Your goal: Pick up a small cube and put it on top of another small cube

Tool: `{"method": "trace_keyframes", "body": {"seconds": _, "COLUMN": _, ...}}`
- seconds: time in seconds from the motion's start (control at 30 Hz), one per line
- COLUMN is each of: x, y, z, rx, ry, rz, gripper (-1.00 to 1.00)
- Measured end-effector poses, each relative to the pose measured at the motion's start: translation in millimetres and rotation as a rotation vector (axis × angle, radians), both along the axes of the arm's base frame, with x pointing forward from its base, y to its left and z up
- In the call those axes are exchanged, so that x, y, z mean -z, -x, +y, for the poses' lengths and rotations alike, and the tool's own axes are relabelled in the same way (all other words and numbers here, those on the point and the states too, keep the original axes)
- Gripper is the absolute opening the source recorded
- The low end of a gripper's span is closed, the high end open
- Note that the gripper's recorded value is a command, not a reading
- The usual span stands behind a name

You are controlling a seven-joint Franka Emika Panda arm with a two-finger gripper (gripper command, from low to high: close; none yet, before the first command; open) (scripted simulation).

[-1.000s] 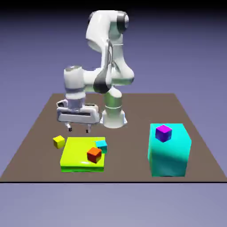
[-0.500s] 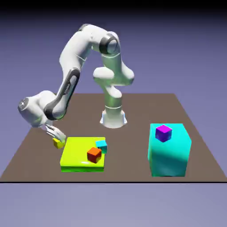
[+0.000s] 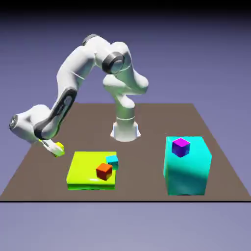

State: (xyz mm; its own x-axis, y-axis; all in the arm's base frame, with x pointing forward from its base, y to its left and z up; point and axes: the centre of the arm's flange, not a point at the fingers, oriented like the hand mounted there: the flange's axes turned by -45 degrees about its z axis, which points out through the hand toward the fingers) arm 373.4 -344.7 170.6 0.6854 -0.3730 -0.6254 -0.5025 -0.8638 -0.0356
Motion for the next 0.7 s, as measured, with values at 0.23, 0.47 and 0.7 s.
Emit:
{"method": "trace_keyframes", "body": {"seconds": 0.23, "x": -47, "y": -106, "z": 156, "rx": -0.82, "ry": -0.109, "rz": -0.144, "gripper": -1.0}}
{"method": "trace_keyframes", "body": {"seconds": 0.47, "x": -121, "y": -150, "z": 342, "rx": -1.68, "ry": -0.145, "rz": -0.219, "gripper": -1.0}}
{"method": "trace_keyframes", "body": {"seconds": 0.7, "x": -208, "y": -107, "z": 547, "rx": -2.577, "ry": -0.05, "rz": -0.154, "gripper": -1.0}}
